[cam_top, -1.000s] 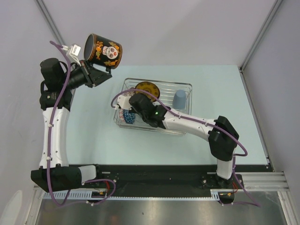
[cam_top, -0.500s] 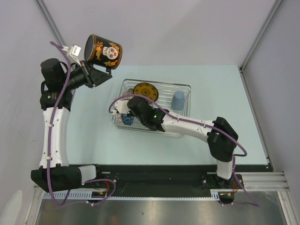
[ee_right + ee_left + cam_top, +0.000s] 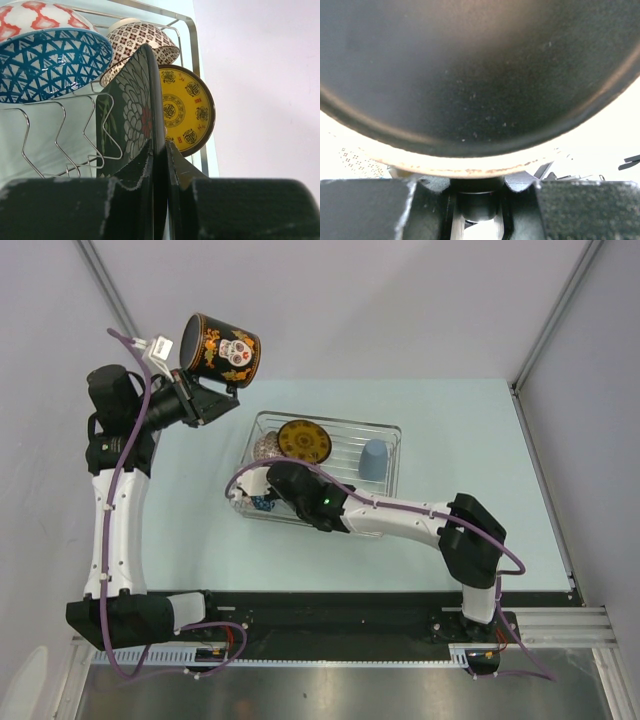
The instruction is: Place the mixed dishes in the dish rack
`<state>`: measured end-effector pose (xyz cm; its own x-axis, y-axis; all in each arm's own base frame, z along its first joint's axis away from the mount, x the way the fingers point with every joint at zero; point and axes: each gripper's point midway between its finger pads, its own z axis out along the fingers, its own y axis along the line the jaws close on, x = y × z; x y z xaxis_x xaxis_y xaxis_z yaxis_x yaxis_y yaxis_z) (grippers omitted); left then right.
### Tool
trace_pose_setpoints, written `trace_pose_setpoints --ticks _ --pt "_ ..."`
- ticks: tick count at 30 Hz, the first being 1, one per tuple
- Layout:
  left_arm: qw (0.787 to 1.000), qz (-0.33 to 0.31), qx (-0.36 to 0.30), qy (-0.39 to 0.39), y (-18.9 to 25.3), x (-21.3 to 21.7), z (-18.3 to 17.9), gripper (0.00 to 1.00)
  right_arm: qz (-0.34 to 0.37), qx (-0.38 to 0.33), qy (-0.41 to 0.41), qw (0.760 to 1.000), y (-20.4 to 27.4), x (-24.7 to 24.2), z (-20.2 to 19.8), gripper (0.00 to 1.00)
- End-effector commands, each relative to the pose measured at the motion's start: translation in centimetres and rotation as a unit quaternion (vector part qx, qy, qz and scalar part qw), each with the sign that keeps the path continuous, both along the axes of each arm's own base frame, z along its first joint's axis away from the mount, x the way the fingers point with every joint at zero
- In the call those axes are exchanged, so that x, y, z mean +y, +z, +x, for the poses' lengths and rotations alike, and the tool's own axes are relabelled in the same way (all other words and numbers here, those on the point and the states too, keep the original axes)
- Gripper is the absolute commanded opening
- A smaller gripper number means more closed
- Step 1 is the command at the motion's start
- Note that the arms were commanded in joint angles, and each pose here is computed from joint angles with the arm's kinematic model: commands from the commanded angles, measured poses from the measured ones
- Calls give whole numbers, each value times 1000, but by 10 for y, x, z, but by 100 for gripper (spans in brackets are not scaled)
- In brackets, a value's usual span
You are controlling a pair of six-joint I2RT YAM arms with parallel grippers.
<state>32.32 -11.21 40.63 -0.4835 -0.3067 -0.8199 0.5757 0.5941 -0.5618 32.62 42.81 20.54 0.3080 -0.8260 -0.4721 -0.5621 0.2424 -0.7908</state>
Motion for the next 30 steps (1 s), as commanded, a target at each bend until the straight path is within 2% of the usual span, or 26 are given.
trace_pose_setpoints --ticks 1,20,30 --pt "992 19 -128 -7 51 -1 -14 0 140 -30 52 988 66 38 -19 0" --pt "992 16 -124 -4 49 -1 -11 0 199 -79 58 975 120 30 -23 0" --pt "992 17 -124 -4 49 -1 -11 0 189 -105 83 973 121 38 -16 0"
